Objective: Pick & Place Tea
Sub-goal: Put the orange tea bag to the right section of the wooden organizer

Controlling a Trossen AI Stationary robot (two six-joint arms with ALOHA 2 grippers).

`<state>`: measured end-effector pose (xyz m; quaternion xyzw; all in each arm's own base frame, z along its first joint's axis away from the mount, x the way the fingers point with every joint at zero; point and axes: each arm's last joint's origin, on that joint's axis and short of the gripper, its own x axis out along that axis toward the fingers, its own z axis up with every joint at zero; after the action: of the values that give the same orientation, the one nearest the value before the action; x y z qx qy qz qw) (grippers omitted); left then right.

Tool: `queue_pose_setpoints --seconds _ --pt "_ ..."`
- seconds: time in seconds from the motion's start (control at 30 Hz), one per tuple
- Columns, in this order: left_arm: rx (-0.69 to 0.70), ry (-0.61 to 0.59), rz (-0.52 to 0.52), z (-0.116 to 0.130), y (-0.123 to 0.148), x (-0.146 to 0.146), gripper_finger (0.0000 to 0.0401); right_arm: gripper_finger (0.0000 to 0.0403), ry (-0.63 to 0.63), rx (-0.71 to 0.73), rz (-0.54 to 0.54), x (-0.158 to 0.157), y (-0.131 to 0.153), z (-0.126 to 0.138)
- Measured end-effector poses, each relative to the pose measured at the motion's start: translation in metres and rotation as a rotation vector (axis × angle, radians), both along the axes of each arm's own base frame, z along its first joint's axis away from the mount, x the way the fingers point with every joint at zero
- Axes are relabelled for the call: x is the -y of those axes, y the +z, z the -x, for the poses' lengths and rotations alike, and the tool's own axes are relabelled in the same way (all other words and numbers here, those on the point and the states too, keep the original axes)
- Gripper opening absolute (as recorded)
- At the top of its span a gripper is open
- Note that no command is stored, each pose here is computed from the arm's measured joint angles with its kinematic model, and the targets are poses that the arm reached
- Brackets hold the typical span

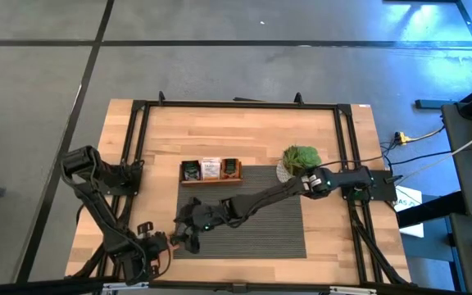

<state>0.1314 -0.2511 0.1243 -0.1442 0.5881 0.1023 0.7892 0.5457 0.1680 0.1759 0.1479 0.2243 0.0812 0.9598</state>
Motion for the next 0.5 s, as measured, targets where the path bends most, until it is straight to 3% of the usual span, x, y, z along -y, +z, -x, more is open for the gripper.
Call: queue_pose_setpoints --seconds 0.3,0.5 --pt "0.065 0.023 -0.037 -0.004 -0.001 -0.003 0.0003 0.0283 -0.137 -0.171 -0.259 0.006 -0.036 -0.003" --pt "0.094 0.039 -0.055 -0.008 -0.002 -0.005 0.0003 0.0259 -0.142 -0.264 -0.328 0.006 -0.055 -0.002"
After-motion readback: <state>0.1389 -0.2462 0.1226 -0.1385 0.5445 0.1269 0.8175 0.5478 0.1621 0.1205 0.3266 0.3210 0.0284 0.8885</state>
